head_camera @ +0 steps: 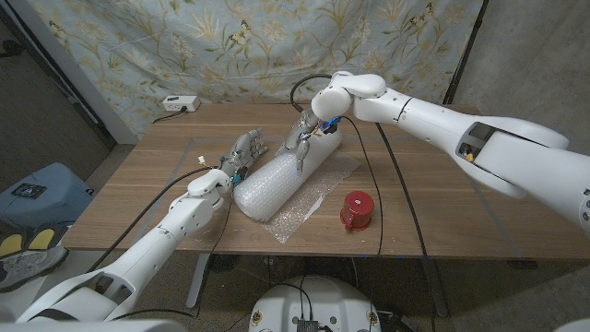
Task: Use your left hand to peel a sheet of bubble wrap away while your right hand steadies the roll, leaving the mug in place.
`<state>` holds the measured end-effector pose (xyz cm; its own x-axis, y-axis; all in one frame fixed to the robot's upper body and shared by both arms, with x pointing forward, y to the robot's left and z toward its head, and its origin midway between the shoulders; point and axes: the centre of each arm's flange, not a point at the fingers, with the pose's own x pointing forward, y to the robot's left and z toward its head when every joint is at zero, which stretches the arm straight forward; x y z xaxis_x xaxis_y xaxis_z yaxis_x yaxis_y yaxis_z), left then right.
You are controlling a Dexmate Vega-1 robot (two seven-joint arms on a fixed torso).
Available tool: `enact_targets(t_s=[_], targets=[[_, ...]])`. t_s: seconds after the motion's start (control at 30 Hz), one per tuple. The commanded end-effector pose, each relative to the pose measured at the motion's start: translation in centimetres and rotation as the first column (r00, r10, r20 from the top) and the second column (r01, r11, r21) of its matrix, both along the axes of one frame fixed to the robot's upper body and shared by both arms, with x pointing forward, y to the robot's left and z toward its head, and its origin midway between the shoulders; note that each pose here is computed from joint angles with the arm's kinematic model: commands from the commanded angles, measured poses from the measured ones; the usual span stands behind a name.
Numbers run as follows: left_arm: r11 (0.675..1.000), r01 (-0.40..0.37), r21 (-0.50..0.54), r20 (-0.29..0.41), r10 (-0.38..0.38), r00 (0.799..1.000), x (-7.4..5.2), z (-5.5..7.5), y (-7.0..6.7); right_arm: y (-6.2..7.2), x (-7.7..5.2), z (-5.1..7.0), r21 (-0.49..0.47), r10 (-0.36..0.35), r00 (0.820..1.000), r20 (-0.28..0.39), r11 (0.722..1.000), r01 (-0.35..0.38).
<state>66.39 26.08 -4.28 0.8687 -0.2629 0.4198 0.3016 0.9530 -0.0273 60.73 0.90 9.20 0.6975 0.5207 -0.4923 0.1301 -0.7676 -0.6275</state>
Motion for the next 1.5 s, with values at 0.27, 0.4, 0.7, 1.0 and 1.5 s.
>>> enact_targets(t_s=[0.27,0.4,0.7,1.0,1.5], targets=[[1.0,0.011,-0.004,-0.012,-0.011,1.0,-0.1,-0.4,-0.8,0.3,-0.5,-0.2,0.078,0.096,0.993,0.075,0.992,-0.102],[1.0,0.007,-0.002,-0.02,-0.007,1.0,-0.1,-0.6,-0.8,0.3,-0.5,-0.4,0.101,0.114,0.989,0.091,0.987,-0.123],[1.0,0.022,0.001,-0.028,-0.022,0.999,0.0,-0.7,-1.0,-0.3,-0.5,-0.7,0.18,0.199,0.969,0.149,0.958,-0.225],[1.0,0.021,0.002,-0.03,-0.021,0.999,0.1,-0.6,-1.2,-1.2,-0.1,-1.6,0.261,0.27,0.945,0.184,0.914,-0.312],[1.0,0.026,0.008,-0.038,-0.026,0.999,0.1,-0.7,-1.4,-3.3,0.6,-2.0,0.371,0.311,0.919,0.241,0.846,-0.384]])
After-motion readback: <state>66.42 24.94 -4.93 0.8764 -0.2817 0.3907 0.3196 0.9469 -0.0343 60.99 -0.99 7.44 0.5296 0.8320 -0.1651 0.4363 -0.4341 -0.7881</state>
